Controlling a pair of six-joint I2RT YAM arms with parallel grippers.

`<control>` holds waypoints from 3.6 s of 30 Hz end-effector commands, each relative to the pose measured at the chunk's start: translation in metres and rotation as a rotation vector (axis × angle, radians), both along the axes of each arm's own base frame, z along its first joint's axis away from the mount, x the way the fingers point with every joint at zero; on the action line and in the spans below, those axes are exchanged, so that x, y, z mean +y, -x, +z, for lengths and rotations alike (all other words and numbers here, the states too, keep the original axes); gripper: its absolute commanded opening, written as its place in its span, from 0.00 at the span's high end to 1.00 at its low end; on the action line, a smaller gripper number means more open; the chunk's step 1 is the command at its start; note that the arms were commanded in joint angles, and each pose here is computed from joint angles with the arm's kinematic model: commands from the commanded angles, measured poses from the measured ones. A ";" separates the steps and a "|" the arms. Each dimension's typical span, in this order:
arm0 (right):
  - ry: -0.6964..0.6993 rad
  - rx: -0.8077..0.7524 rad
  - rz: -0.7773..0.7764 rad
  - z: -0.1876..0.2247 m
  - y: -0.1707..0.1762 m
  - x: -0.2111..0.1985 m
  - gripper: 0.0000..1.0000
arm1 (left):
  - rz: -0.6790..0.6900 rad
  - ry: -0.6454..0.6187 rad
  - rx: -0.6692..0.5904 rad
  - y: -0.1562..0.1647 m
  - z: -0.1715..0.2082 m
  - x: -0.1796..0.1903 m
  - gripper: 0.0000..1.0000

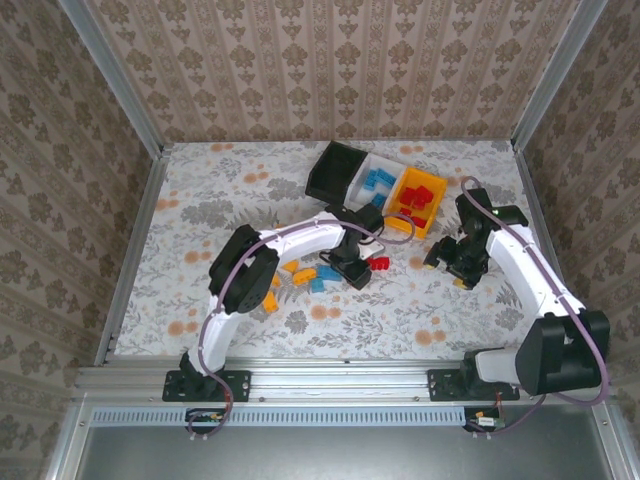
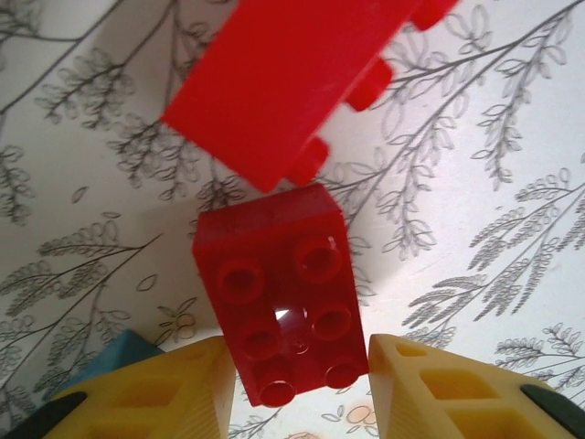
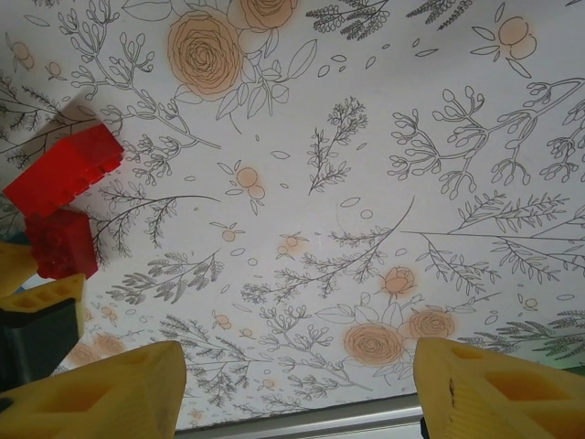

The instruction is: Sort the legos into containers by color

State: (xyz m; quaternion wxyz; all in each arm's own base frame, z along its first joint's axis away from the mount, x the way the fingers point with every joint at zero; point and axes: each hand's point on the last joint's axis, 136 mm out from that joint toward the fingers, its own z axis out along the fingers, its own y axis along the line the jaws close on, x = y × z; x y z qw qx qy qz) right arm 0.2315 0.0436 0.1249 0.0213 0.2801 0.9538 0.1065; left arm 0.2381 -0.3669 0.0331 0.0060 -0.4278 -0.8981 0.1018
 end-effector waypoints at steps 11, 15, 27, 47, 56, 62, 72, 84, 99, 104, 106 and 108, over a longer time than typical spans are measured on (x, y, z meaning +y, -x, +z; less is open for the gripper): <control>-0.053 -0.024 -0.015 -0.001 -0.024 0.008 0.32 | 0.287 0.294 0.036 -0.071 0.098 0.007 0.58; -0.054 -0.020 -0.017 -0.005 -0.023 0.008 0.32 | 0.377 0.427 0.072 -0.093 0.126 -0.004 0.58; -0.104 0.037 0.125 -0.032 -0.023 0.053 0.17 | 0.410 0.370 0.061 -0.090 0.117 0.007 0.45; 0.018 0.165 0.430 -0.080 -0.078 0.132 0.17 | 0.651 0.330 -0.004 -0.042 0.115 0.131 0.43; 0.030 0.189 0.457 -0.090 -0.083 0.140 0.26 | 0.686 0.337 -0.021 -0.039 0.119 0.148 0.43; 0.042 0.184 0.457 -0.088 -0.083 0.137 0.38 | 0.689 0.340 -0.020 -0.041 0.118 0.149 0.43; 0.044 0.099 0.426 -0.047 -0.089 0.122 0.40 | 0.693 0.357 -0.020 -0.047 0.120 0.144 0.43; 0.054 -0.048 0.284 0.011 -0.156 0.047 0.39 | 0.709 0.342 -0.042 -0.045 0.125 0.150 0.42; 0.061 -0.073 0.228 -0.010 -0.249 0.021 0.24 | 0.746 0.240 -0.090 -0.019 0.134 0.184 0.38; 0.081 -0.120 0.206 0.013 -0.256 0.010 0.22 | 0.750 0.230 -0.103 -0.020 0.136 0.189 0.33; 0.077 -0.143 0.202 0.026 -0.255 0.010 0.22 | 0.753 0.236 -0.102 -0.022 0.136 0.189 0.32; 0.048 -0.171 0.209 0.039 -0.253 0.016 0.22 | 0.752 0.244 -0.096 -0.025 0.134 0.187 0.31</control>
